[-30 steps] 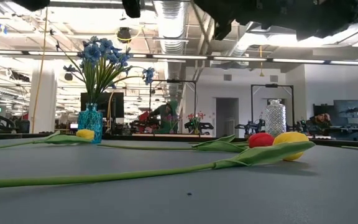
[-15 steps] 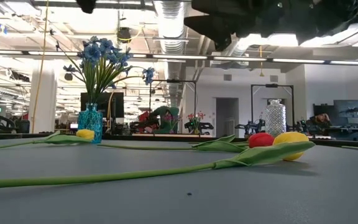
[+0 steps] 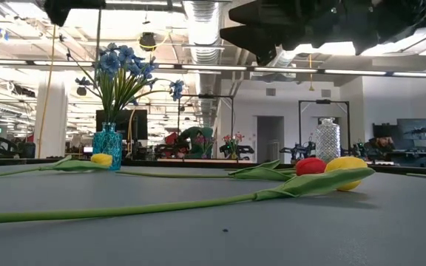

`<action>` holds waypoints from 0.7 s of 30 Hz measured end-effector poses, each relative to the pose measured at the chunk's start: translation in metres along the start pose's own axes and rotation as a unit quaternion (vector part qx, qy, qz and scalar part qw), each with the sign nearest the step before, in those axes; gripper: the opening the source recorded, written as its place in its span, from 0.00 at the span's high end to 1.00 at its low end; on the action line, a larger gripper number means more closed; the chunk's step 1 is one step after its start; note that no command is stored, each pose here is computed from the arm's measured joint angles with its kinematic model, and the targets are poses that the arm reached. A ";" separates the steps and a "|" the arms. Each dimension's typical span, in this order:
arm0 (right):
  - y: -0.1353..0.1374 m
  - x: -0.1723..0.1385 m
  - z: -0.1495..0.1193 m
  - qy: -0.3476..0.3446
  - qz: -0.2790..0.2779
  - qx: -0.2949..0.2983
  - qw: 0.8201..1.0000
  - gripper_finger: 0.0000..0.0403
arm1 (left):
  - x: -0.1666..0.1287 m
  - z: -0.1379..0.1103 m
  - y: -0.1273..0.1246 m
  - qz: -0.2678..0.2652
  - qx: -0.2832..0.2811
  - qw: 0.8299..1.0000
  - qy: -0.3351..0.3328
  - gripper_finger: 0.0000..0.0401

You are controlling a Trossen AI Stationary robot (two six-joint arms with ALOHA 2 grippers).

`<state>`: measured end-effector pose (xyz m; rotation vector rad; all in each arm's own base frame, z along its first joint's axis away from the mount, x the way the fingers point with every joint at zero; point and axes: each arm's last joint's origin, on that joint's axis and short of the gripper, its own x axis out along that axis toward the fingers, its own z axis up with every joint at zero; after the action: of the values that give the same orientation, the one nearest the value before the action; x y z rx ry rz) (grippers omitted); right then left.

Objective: Sort flowers into vase by color
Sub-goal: Put the left black tulip into the blue vase

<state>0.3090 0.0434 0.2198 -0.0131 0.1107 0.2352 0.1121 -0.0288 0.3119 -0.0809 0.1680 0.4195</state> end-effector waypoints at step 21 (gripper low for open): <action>-0.006 -0.001 0.004 -0.020 -0.011 0.001 1.000 0.41 | 0.040 -0.027 0.026 0.284 0.049 0.957 -0.009 1.00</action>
<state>0.3102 0.0370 0.2235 -0.0079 0.0713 0.2142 0.1335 0.0080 0.2771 0.0721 0.1934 0.9855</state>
